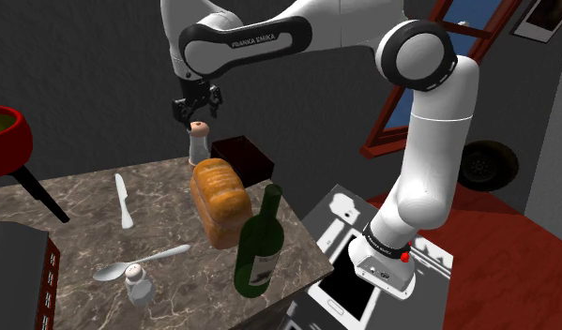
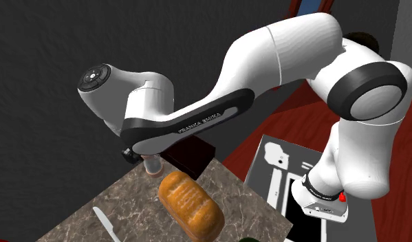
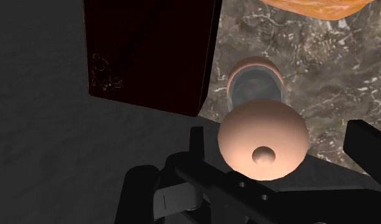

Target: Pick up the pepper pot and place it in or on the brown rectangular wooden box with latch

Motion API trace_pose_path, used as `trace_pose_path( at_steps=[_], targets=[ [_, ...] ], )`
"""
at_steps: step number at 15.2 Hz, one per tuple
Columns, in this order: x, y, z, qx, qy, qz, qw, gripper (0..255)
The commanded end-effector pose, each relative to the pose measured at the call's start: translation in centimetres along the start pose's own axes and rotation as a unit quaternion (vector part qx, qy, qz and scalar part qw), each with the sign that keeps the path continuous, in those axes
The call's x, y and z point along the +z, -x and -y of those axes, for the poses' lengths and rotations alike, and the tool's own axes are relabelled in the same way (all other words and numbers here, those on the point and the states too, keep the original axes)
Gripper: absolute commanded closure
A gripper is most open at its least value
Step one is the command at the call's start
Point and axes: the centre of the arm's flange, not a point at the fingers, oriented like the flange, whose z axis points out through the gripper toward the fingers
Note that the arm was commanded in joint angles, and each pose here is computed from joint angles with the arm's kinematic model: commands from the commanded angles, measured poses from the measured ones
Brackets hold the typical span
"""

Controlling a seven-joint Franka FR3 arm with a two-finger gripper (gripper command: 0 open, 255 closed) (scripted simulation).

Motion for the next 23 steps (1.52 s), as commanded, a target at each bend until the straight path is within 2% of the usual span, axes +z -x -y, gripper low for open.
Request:
trace_pose_path(
  at_steps=[1, 7, 14, 15, 23],
  targets=[
    [1.0, -0.4, 0.4, 0.000, 0.002, 0.001, 1.0000, 0],
    [3.9, -0.4, 0.4, 0.000, 0.002, 0.001, 1.0000, 0],
    [3.9, -0.4, 0.4, 0.000, 0.002, 0.001, 1.0000, 0],
    [3.9, -0.4, 0.4, 0.000, 0.002, 0.001, 1.0000, 255],
    [3.9, -0.5, 0.4, 0.000, 0.002, 0.001, 1.0000, 255]
  ],
)
